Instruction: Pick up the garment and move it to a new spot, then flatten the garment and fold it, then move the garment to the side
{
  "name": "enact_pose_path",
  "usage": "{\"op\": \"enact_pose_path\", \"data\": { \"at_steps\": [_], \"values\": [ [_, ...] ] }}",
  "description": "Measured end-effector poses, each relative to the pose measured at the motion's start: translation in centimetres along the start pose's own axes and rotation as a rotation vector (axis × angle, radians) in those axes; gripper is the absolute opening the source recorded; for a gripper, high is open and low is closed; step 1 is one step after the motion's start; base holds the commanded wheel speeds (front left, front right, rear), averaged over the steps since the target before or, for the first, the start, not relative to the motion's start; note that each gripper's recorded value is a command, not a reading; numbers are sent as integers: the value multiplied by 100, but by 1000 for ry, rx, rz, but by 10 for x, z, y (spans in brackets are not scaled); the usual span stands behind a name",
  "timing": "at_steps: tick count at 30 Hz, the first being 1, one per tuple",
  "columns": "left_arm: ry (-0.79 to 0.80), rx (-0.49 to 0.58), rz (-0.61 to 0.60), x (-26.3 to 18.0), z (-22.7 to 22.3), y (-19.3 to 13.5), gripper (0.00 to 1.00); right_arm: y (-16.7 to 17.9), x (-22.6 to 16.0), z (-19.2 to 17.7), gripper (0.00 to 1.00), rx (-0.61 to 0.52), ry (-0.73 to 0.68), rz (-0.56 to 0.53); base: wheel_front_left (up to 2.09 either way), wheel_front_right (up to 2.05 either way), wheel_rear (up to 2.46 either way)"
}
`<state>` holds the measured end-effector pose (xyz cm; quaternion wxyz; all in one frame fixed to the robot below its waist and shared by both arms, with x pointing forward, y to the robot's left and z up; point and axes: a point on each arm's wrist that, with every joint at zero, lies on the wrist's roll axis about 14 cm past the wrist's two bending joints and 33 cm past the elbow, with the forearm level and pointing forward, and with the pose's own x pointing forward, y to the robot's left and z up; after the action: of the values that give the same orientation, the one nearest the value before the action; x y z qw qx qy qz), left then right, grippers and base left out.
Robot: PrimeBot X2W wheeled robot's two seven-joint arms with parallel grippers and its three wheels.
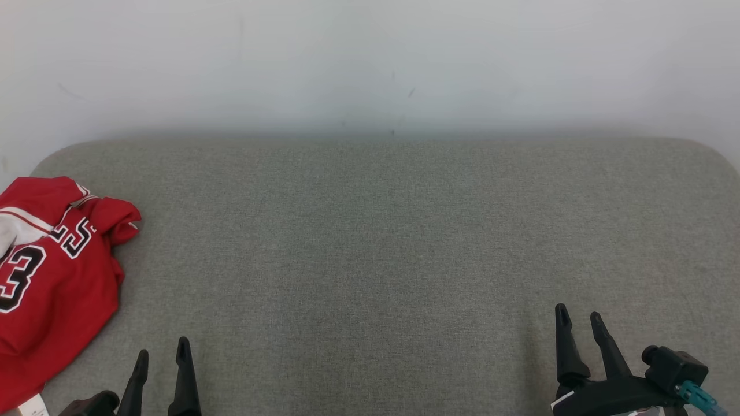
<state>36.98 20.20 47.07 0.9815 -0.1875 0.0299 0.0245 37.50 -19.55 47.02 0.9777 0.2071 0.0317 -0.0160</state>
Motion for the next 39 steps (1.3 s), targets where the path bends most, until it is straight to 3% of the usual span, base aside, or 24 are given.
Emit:
{"op": "enact_pose_path", "data": {
  "at_steps": [39],
  "values": [
    [1,316,-66,-6,-9,-7,100,-5,-6,-9,100,-371,15,31,0,0,0]
  ]
}}
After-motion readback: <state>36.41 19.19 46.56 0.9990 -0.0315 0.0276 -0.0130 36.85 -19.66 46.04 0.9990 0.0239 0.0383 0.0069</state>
